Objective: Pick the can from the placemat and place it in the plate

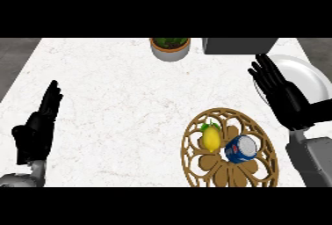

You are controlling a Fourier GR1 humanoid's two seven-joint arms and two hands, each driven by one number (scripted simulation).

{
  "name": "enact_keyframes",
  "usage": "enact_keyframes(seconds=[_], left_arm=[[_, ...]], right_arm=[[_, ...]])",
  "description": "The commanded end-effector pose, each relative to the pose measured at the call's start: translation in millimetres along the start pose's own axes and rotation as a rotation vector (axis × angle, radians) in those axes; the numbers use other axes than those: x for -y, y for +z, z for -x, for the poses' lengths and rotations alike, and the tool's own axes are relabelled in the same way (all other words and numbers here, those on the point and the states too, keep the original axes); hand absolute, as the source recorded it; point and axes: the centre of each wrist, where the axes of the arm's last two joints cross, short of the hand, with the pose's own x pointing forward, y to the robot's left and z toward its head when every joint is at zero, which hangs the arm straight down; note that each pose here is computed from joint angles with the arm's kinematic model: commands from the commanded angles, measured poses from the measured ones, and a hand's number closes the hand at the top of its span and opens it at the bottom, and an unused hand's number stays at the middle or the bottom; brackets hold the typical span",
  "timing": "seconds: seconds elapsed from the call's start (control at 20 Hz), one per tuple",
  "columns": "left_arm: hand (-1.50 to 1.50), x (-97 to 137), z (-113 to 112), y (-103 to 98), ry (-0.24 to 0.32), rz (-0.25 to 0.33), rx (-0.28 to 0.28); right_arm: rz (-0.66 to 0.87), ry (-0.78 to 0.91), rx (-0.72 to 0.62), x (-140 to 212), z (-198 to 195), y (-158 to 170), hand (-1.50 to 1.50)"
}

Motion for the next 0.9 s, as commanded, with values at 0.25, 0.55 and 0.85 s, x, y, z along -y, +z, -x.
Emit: enact_keyframes(seconds=[0.25,0.55,0.85], left_arm=[[0.00,15,35,11,0.063,0.026,-0.248],[0.00,32,50,31,0.101,0.080,-0.286],[0.00,48,41,25,0.110,0.097,-0.284]], right_arm=[[-0.533,-0.134,0.010,-34,-35,-3,1.50],[-0.265,0.593,0.225,-6,-17,33,1.50],[-0.291,-0.012,0.243,19,50,65,-1.50]])
